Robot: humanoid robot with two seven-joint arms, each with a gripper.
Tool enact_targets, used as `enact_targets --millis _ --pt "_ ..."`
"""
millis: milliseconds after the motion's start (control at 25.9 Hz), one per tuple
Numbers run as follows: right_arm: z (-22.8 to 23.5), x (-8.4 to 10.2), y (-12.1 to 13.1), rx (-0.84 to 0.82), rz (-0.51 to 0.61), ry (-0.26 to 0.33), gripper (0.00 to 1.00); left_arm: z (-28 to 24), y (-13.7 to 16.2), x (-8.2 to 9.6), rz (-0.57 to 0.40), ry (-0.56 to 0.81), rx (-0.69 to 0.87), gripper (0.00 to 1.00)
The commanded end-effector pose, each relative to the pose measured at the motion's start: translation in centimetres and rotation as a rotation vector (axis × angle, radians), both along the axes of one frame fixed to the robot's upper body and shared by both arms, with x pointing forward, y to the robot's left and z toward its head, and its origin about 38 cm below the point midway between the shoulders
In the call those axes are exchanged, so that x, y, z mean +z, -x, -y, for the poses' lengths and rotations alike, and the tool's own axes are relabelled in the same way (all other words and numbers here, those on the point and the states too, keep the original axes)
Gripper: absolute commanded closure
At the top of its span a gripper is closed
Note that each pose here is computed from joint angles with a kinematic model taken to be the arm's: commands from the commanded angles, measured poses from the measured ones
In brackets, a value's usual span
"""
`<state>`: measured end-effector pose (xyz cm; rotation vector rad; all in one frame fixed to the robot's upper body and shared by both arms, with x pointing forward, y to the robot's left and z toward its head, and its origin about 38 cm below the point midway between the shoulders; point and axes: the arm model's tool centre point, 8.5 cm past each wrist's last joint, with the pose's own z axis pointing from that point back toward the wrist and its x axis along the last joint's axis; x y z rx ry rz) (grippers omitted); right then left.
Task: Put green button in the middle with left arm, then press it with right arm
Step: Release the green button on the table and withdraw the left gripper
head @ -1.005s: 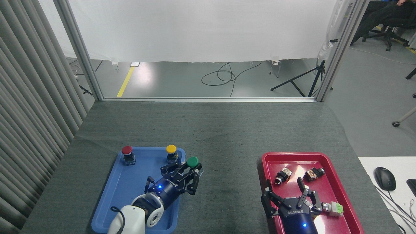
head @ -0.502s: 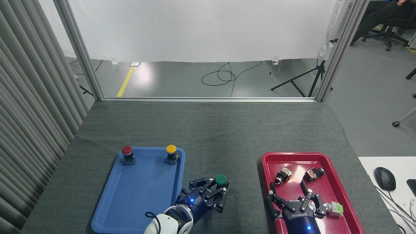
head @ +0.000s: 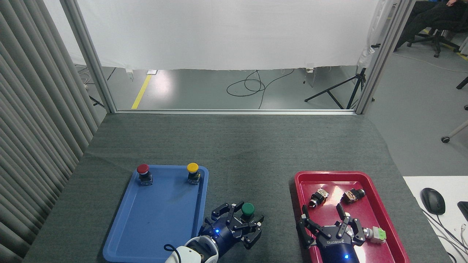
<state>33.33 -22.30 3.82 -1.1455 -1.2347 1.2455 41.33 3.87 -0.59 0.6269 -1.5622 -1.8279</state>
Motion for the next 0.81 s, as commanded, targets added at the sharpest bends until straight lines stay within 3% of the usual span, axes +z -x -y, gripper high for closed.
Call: enact_targets --millis 0,155,232,348,502,580,618,773 --pt "0.0 0.0 0.0 -0.002 0.003 -0.009 0.01 0.3 0.8 1.5 0.047 0.041 0.005 0.0" --pt "-0.6 -0.3 -0.1 -0.007 -0.009 -0.031 0.01 -5.9 0.6 4.0 0.182 0.033 0.233 0.0" --pt "-1.3 -0.3 -0.2 -0.005 -0.013 -0.046 0.06 -8.9 1.0 4.0 0.207 0.013 0.377 0.0" --pt "-3.0 -0.3 -0.4 0.032 -0.013 -0.057 0.24 -14.5 1.4 4.6 0.241 -0.013 0.528 0.0" --pt "-6.1 -0.2 -1.5 0.105 -0.014 -0.075 0.77 -21.1 3.5 4.1 0.213 0.005 0.629 0.0" --pt "-7.9 -0.4 -1.8 0.148 -0.022 -0.074 0.94 -24.1 4.2 4.1 0.216 -0.022 0.67 0.0" --pt "-8.6 -0.3 -2.0 0.166 -0.021 -0.066 1.0 -25.0 4.5 4.0 0.214 -0.035 0.683 0.0" --pt "-11.1 -1.0 -1.7 0.226 -0.04 -0.021 1.0 -27.2 5.7 3.5 0.223 -0.061 0.717 0.0"
